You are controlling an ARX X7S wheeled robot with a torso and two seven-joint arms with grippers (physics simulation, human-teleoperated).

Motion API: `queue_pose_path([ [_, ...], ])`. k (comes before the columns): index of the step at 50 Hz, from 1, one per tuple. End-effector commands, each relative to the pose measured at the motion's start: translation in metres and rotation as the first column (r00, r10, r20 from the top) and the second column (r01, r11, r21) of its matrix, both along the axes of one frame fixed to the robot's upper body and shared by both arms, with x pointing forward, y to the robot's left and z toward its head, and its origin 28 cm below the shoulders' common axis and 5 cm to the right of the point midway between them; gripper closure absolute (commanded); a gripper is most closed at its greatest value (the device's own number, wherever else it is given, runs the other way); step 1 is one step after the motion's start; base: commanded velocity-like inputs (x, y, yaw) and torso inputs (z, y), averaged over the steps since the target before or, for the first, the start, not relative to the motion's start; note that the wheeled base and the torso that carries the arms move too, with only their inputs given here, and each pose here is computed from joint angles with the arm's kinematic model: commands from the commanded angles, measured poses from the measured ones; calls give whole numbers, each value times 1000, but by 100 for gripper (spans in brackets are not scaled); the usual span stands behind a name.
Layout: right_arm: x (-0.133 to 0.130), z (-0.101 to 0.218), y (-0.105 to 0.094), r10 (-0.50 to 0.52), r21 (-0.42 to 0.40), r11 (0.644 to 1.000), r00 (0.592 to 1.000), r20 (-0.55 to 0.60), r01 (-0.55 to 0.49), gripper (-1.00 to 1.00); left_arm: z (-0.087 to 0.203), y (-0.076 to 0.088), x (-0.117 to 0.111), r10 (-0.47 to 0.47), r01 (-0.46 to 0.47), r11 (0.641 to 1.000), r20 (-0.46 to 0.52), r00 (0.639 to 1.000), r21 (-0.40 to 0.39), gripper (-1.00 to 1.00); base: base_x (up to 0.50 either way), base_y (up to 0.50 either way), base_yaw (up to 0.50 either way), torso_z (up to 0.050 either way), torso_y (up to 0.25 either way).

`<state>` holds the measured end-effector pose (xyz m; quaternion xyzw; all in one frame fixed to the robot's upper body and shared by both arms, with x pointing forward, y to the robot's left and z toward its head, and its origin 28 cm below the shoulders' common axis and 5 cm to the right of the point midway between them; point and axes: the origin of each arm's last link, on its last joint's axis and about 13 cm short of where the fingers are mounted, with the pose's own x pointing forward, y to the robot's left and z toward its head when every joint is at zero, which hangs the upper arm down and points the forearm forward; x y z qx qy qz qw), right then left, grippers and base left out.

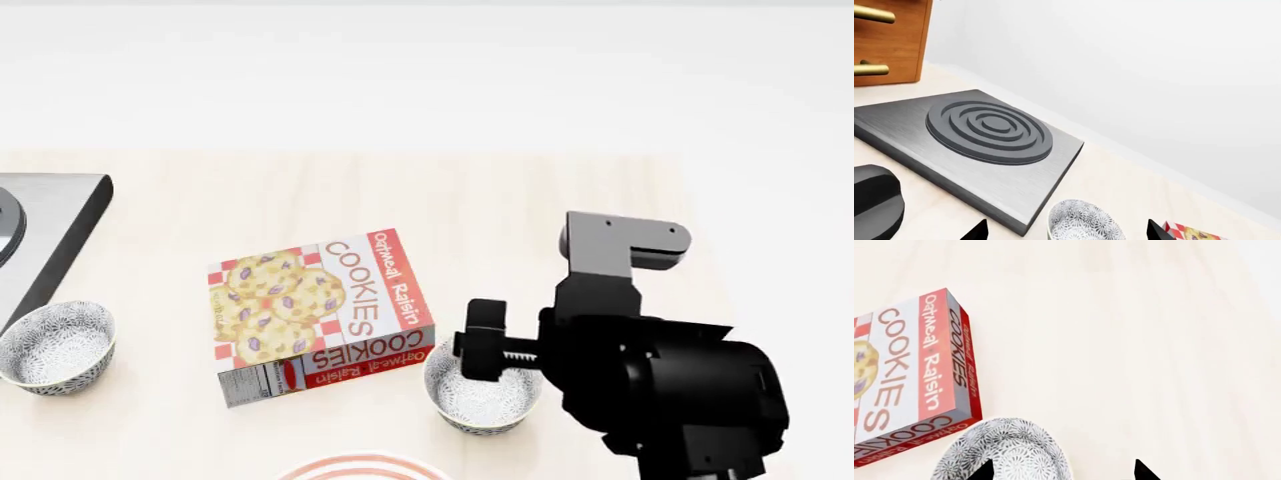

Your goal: Pick the akita bowl next to the plate and place it on the plate.

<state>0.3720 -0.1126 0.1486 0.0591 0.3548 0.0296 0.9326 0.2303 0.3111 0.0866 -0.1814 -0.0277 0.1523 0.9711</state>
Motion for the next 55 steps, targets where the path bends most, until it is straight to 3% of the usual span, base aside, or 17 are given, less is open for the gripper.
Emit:
queue_pose_path([
  [1, 4, -10, -3, -21, 9, 1000, 1000, -17, 21, -100, 0, 0, 0, 0, 0, 1000, 0, 1000, 0, -100, 0, 0, 0, 0, 0],
  [23, 18, -16, -4, -33, 47, 998, 996, -83, 37, -100, 1, 0, -1, 0, 0, 1000, 1, 1000, 1, -100, 0, 0, 0, 0, 0],
  [55, 13, -29, -6, -14, 75, 997, 989, -148, 25, -100, 1, 0, -1, 1, -1, 1000, 1, 1000, -2, -100, 0, 0, 0, 0, 0],
])
